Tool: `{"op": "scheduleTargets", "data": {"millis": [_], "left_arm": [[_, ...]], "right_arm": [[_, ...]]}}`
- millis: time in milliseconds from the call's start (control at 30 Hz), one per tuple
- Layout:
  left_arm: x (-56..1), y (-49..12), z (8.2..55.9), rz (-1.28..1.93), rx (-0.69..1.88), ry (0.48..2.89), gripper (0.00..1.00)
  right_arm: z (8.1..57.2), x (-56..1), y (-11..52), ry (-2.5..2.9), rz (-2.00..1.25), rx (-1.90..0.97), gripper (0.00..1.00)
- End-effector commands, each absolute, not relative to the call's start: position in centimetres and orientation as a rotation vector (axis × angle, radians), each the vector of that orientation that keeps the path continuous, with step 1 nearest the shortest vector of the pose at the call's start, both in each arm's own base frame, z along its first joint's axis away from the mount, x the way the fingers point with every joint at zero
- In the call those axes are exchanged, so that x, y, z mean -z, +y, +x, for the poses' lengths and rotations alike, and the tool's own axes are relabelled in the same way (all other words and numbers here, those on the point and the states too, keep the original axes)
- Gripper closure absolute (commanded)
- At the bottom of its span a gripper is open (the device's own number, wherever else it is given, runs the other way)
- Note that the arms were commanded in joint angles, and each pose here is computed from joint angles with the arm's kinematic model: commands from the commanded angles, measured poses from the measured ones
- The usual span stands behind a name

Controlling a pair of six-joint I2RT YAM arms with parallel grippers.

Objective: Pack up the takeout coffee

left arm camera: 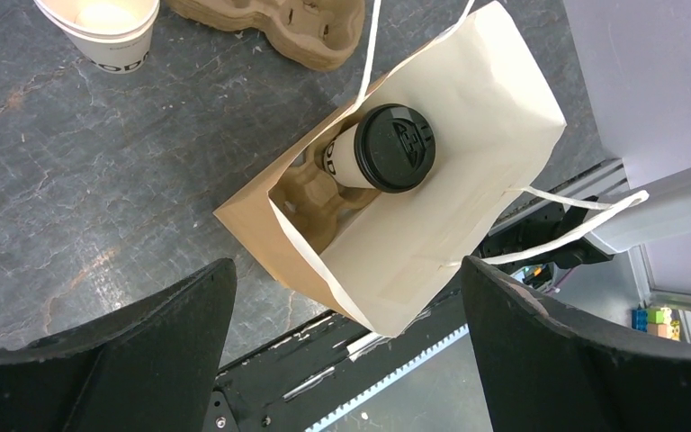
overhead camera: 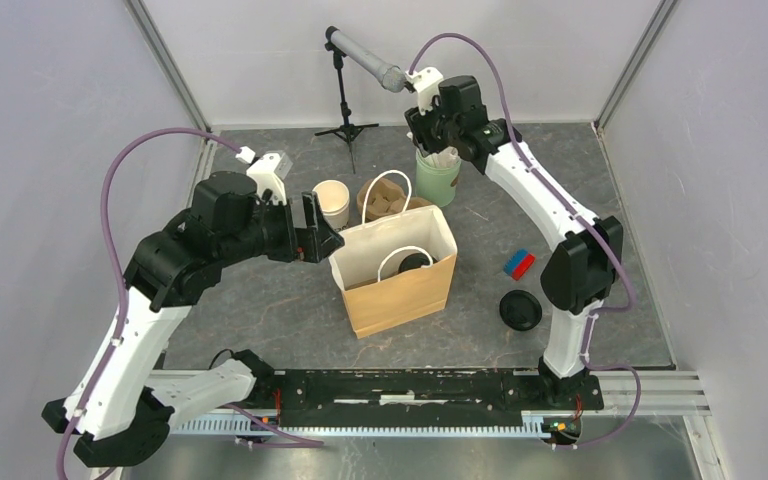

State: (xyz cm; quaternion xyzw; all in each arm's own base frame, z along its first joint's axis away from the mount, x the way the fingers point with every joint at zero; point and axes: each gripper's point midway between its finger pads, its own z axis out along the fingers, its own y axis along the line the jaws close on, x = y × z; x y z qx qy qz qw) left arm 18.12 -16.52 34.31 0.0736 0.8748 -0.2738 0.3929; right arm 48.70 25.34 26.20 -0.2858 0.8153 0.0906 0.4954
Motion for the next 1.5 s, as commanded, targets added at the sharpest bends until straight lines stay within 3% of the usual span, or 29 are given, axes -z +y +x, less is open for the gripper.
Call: {"op": "scheduleTargets", "data": {"millis": [0, 467, 800, 1333, 1467], "left_arm": [[-35.1, -16.3, 18.4, 0.218, 0.676, 2.186, 0.00], [-34.9, -15.7, 18.1, 0.233, 0.646, 2.195, 0.00], [-34.4, -15.8, 18.2, 0.231, 0.643, 2.212, 0.00], [-33.4, -16.0, 18.4, 0.229, 0.639, 2.224, 0.00], [-33.3, -16.2, 18.5, 0.232, 0.647, 2.228, 0.00]], "right_arm": [[49.9, -27.9, 26.4, 1.882, -0.699, -0.249, 0.51], [51.7, -25.3, 26.5, 1.901, -0.698, -0.199, 0.61], [51.9, -27.3, 25.5, 1.857, -0.664, -0.144, 1.00], [47.9, -32.2, 23.1, 1.782, -0.645, -0.128, 1.00], [48.3, -31.4, 23.4, 1.788, -0.653, -0.148, 0.72]]}}
